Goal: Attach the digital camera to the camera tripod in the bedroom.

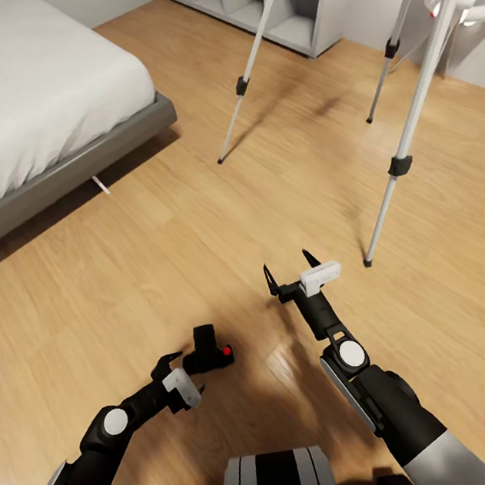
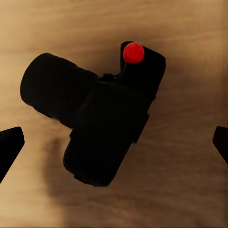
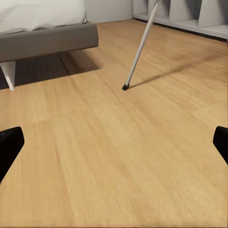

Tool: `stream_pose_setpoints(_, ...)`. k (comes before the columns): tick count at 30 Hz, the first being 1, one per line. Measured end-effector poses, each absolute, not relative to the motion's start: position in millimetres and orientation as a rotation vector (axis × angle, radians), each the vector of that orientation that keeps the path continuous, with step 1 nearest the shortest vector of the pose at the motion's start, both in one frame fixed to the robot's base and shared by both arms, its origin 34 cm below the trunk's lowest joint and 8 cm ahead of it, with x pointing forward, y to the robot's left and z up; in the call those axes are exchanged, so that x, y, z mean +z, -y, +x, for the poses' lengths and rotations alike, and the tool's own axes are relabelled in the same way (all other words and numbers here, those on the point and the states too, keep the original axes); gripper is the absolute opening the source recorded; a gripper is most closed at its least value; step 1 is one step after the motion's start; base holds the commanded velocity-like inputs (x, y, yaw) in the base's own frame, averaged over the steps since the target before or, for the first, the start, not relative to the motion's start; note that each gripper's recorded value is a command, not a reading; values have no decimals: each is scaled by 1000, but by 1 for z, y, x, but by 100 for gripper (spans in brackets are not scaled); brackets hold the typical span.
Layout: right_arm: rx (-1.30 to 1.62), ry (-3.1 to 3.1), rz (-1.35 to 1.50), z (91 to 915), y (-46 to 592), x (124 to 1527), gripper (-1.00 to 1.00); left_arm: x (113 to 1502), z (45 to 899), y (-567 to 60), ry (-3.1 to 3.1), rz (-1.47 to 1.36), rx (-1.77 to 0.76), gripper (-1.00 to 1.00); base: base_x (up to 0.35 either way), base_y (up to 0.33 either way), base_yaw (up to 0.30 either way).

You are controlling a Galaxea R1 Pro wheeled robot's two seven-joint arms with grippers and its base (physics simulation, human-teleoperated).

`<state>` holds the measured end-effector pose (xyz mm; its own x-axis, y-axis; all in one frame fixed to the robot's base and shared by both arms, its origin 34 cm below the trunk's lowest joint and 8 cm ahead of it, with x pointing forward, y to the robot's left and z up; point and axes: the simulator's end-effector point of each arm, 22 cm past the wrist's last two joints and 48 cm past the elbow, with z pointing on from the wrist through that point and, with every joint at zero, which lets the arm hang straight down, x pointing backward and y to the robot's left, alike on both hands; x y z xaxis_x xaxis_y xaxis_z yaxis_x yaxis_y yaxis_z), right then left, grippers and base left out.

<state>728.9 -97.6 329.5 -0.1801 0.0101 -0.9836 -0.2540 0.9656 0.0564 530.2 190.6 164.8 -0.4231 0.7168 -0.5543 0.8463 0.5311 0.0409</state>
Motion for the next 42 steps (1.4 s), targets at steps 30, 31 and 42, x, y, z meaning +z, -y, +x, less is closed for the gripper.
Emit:
stream_pose_setpoints(30,250,-1832,-174,711,98,267,100,152,543,-216,-2288,1236,-277,100,0,0,0)
stream_pose_setpoints(31,250,-1832,-174,711,98,267,100,154,546,-219,-2289,1232,-267,100,0,0,0)
stream_pose_setpoints(42,250,-1833,-175,711,97,267,100,179,569,-255,-2289,1206,-229,100,0,0,0)
